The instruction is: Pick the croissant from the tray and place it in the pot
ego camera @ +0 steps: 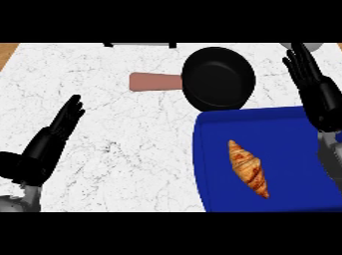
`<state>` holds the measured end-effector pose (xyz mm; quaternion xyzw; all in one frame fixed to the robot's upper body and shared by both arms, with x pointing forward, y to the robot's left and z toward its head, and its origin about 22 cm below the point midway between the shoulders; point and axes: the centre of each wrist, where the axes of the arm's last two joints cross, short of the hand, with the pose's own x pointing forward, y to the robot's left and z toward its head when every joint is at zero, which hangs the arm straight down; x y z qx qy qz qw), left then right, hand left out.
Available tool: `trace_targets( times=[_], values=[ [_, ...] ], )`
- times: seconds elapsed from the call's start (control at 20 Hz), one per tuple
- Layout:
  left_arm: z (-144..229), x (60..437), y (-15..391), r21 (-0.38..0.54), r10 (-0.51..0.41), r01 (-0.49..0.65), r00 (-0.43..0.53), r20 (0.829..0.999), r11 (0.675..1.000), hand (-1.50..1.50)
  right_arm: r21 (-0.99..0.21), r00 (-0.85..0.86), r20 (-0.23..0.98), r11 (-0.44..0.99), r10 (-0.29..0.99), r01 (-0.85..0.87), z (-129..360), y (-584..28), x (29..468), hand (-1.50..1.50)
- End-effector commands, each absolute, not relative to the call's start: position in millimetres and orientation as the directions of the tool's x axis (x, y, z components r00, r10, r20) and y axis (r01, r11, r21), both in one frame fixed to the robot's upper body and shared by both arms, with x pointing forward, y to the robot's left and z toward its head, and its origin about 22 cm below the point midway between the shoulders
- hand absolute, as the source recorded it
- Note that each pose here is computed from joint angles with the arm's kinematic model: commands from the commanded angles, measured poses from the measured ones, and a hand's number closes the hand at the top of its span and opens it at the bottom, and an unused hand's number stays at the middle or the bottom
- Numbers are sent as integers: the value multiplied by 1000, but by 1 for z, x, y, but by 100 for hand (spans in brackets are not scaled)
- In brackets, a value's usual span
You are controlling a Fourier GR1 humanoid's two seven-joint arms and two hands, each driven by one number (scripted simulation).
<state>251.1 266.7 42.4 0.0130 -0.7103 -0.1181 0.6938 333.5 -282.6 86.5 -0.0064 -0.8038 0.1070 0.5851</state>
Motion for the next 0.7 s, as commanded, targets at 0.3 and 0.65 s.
trace_targets(
  times=[0.3,0.65],
  values=[
    [62,270,275,133,-134,-21,-60,989,991,0,-852,-691,500,437,522,-288,181,-261,354,150],
    [85,290,275,80,-89,-157,-54,995,984,0,-734,-705,647,485,289,-475,106,-285,382,-150]
  ],
)
